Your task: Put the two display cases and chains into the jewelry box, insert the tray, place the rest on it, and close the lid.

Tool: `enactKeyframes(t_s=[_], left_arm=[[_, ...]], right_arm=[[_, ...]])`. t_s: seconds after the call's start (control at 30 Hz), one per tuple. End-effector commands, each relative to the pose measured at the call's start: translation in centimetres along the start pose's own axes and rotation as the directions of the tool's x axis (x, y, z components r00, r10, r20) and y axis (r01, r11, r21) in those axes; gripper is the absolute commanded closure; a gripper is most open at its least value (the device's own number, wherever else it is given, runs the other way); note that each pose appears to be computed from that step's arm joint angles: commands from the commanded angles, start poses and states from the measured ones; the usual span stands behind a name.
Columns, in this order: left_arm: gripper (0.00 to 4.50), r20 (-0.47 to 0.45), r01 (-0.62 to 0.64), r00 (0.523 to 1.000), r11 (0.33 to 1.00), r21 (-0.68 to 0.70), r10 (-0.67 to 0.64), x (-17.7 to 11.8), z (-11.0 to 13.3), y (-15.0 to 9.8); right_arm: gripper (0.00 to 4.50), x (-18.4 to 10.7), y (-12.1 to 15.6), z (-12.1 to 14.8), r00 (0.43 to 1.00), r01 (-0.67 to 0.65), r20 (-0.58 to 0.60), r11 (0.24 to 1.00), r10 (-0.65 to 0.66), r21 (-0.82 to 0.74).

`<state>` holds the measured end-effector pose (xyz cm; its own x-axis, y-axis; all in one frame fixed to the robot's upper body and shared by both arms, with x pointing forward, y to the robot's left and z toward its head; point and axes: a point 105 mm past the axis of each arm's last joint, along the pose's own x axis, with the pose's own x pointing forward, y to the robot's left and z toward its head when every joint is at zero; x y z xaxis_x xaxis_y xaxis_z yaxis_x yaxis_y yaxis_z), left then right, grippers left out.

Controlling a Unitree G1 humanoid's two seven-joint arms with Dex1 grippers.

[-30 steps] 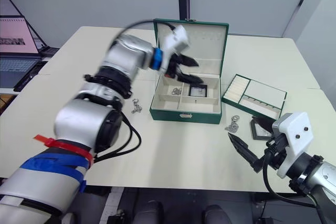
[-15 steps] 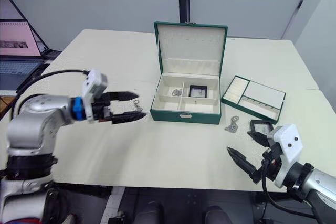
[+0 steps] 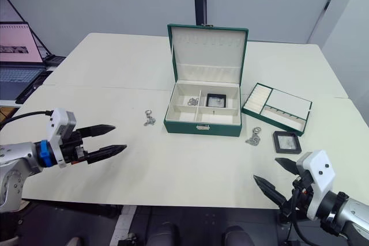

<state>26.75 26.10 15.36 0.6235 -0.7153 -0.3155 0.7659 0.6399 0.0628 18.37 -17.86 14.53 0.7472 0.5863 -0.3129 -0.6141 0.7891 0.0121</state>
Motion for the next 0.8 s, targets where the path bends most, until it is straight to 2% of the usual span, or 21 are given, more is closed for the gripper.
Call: enactKeyframes(t_s=[0.03, 0.2, 0.3, 0.57, 0.8], left_arm=[[0.01, 0.030, 0.014, 0.999, 0.998, 0.061, -0.016, -0.9, 1.2, -0.1], [0.01, 0.051, 0.016, 0.999, 0.998, 0.066, -0.019, -0.1, 1.8, -0.4], [0.01, 0.054, -0.070, 0.996, 0.998, -0.011, 0.070, 0.0, 1.9, 0.6], [0.01, 0.030, -0.128, 0.991, 0.991, -0.043, 0.129, 0.0, 1.0, 0.3], [0.01, 0.027, -0.138, 0.990, 0.990, -0.042, 0.139, -0.1, 0.8, -0.1]], right_arm=[[0.00, -0.1, 0.0, 1.1, 0.999, -0.003, 0.041, 0.999, 0.004, -0.036], [0.00, 0.0, 0.4, 1.3, 0.999, -0.015, 0.049, 0.999, 0.017, -0.041], [0.00, 0.7, 1.8, 2.6, 0.994, -0.081, 0.068, 0.992, 0.088, -0.102], [0.00, 3.3, 4.5, 6.5, 0.960, -0.189, 0.164, 0.959, 0.225, -0.210], [0.00, 3.8, 4.7, 6.9, 0.955, -0.206, 0.166, 0.953, 0.245, -0.225]])
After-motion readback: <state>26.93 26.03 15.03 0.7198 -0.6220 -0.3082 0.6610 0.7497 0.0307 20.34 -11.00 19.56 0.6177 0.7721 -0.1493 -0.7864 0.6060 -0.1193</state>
